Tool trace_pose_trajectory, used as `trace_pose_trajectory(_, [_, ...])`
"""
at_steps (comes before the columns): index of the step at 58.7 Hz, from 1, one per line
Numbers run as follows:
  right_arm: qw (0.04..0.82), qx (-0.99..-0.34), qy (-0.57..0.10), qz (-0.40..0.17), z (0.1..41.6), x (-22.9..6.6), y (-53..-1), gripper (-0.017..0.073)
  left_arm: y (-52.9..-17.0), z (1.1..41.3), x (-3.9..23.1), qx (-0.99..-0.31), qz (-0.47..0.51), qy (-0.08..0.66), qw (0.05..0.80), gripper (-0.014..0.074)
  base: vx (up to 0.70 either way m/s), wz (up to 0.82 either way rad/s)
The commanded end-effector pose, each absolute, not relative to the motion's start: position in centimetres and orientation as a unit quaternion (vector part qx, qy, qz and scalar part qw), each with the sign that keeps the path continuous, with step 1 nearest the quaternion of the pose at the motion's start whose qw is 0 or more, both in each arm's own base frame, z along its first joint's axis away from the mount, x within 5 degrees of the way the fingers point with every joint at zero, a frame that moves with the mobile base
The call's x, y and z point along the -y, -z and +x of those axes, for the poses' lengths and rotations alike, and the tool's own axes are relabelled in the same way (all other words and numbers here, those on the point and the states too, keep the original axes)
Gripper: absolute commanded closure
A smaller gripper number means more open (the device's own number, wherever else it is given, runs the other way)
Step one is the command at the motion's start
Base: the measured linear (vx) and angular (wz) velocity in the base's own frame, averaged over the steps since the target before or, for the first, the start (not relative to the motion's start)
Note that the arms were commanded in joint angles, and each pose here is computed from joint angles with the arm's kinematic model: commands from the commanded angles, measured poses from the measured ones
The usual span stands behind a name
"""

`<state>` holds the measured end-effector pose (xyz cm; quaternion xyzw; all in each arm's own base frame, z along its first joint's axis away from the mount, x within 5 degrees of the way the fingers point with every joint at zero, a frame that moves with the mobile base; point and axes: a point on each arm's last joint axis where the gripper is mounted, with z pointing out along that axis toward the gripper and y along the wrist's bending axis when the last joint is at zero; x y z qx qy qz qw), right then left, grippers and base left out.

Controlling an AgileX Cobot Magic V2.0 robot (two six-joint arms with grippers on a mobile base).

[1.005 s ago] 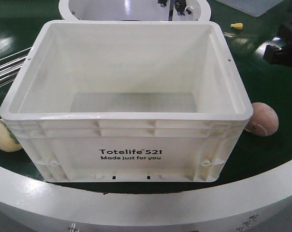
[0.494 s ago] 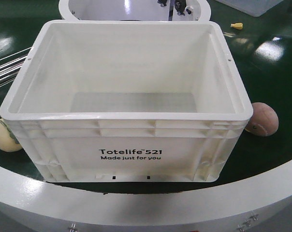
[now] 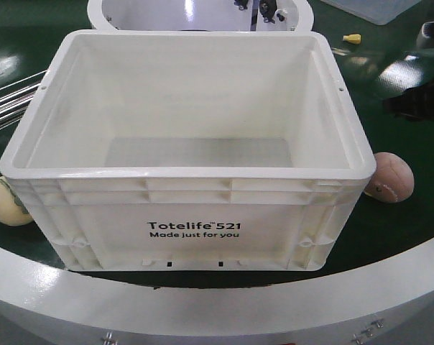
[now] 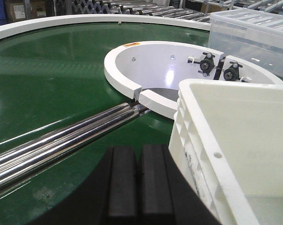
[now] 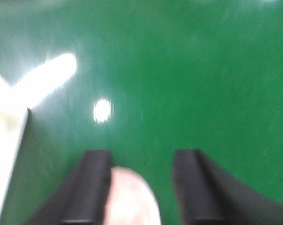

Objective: Place moving items into box and shelve
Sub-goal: 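Lower the right gripper onto the pink stitched ball and grasp it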

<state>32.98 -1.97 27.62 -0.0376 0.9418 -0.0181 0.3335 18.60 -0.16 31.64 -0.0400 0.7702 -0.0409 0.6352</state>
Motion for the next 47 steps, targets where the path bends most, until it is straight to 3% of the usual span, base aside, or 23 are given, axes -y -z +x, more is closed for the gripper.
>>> trace_pose_trajectory(1, [0.337,-0.941,0.010,-0.039,33.6,1.9,-28.8,0.0083,-33.6,18.7,0.4,-0.735,-0.033,0.058,0.675,0.0516,0.00,0.00])
trace_pose_trajectory(21, [0.250,-0.967,-0.030,-0.051,34.4,1.3,-24.9,0.0085,-33.6,18.7,0.4,-0.735,-0.033,0.058,0.675,0.0392,0.00,0.00])
trace_pose_trajectory(47, [0.181,-0.981,-0.043,-0.064,34.4,1.2,-22.5,0.0064,-33.6,18.7,0.4,-0.735,-0.033,0.058,0.675,0.0380,0.00,0.00])
